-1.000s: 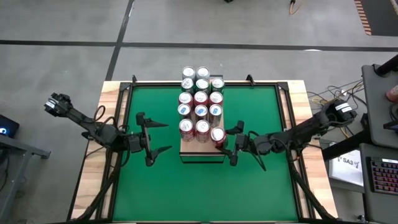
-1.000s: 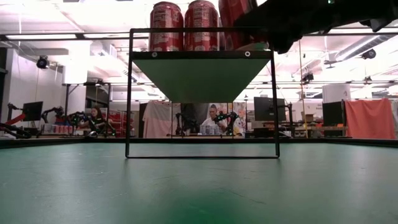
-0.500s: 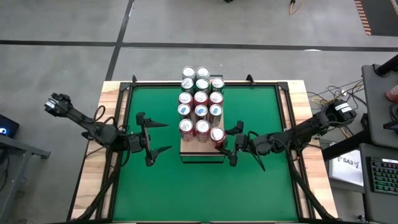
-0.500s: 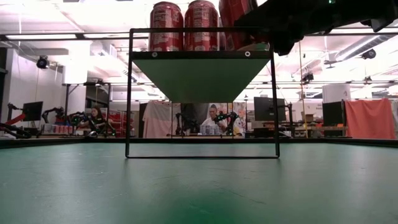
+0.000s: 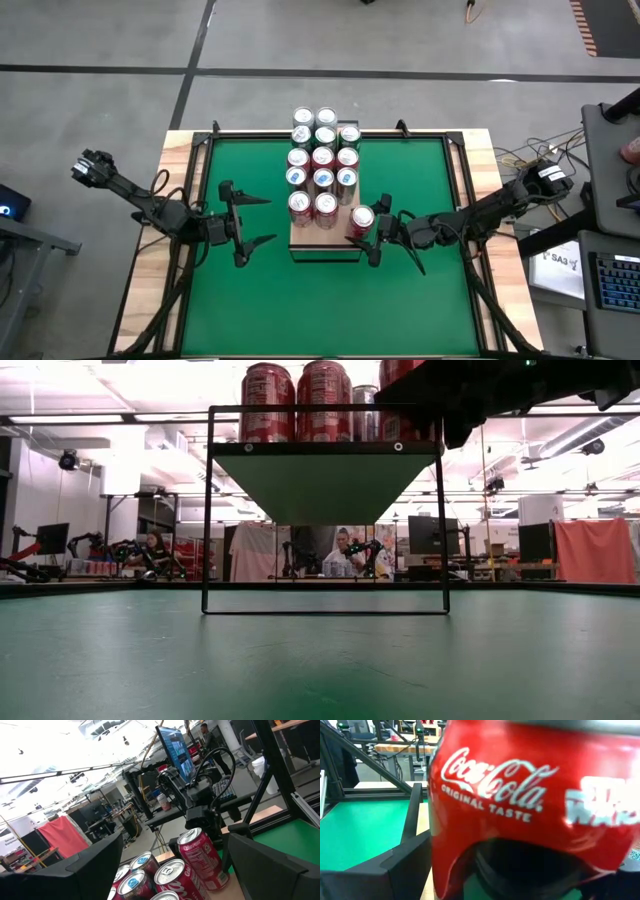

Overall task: Place canned beverage on shelf
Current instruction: Put the red can on the shelf

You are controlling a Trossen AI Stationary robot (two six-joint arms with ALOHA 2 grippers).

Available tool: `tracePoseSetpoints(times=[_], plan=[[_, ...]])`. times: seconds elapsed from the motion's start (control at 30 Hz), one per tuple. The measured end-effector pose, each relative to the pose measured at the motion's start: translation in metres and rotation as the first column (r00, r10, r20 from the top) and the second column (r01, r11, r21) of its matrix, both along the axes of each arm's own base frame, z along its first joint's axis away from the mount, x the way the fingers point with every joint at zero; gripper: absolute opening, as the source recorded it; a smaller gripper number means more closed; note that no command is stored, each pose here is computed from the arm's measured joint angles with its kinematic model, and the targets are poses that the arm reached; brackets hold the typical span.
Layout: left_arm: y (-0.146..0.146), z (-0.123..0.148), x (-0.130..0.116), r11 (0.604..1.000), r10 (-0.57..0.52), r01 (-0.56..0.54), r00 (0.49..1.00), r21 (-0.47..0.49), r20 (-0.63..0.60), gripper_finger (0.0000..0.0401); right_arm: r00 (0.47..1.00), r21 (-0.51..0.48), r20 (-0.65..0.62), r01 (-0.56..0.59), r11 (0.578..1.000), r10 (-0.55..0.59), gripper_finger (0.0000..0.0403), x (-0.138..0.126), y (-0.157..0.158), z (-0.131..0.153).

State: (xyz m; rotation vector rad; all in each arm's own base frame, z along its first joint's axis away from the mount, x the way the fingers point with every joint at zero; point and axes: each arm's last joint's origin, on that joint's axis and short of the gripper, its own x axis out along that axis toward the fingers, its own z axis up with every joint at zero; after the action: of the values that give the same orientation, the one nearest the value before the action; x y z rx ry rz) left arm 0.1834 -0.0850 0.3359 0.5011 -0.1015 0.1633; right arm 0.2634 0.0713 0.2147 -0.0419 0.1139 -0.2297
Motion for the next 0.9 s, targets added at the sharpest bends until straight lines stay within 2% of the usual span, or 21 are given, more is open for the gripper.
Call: tracePoseSetpoints(times=[0.23, 0.53, 0.9], plan=[[0.0001, 0.0006, -0.0001, 1.000, 0.000, 0.000, 1.000, -0.004, 0.006, 0.0346, 1.000, 0.006, 0.019, 0.000, 1.000, 0.000, 0.0356, 0.0002, 0.0001, 0.0017], [0.0001, 0.0012, -0.0002, 1.000, 0.001, -0.001, 1.000, -0.003, 0.011, 0.0346, 0.998, -0.005, 0.067, -0.001, 1.000, 0.002, 0.0328, 0.0007, 0.0002, 0.0071], [0.0002, 0.0025, -0.0004, 1.000, 0.002, -0.002, 1.000, 0.004, 0.022, 0.0346, 0.996, 0.004, 0.094, 0.002, 1.000, -0.003, 0.0326, 0.0036, -0.0088, 0.0099]])
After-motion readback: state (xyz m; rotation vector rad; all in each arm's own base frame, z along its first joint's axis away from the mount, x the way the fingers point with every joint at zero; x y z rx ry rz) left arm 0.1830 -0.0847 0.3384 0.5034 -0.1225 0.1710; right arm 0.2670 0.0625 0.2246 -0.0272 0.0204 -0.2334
